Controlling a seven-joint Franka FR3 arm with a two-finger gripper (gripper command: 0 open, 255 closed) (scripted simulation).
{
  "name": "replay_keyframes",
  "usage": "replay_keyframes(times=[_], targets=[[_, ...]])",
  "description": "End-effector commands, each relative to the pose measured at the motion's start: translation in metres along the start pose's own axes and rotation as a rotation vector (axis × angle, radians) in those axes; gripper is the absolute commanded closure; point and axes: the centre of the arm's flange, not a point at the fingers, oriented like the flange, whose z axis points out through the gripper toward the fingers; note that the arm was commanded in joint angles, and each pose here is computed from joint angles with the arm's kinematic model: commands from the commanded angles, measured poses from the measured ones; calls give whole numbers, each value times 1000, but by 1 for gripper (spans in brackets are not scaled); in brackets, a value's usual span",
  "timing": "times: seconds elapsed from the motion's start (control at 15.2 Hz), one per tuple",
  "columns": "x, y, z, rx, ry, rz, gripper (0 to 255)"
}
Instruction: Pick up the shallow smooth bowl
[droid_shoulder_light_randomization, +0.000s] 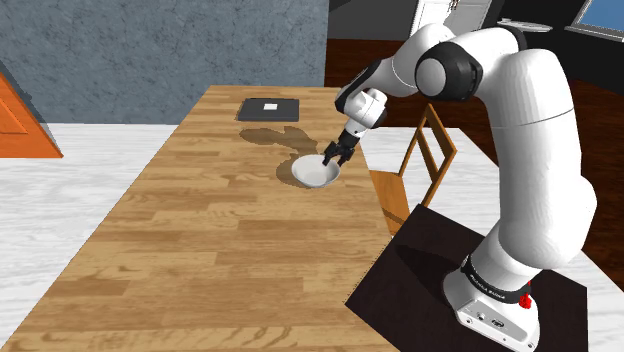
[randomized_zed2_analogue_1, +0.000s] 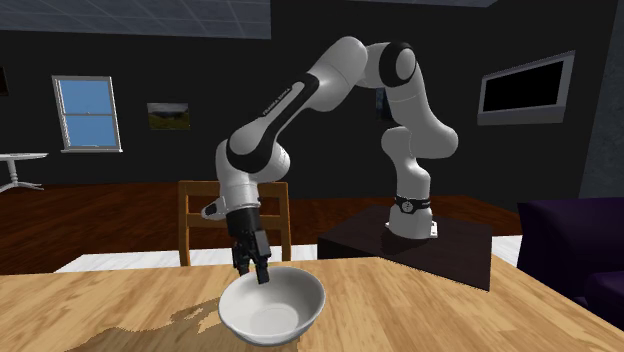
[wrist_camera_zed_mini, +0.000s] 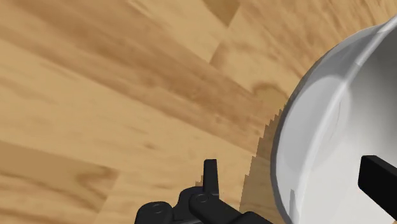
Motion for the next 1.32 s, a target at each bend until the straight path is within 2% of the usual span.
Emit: replay_keyframes(times=[0.0, 0.59, 1.25], targets=[[0, 1, 1, 0, 0, 0, 255], [0, 1, 1, 0, 0, 0, 255], [5, -26, -44, 0, 0, 0, 255]])
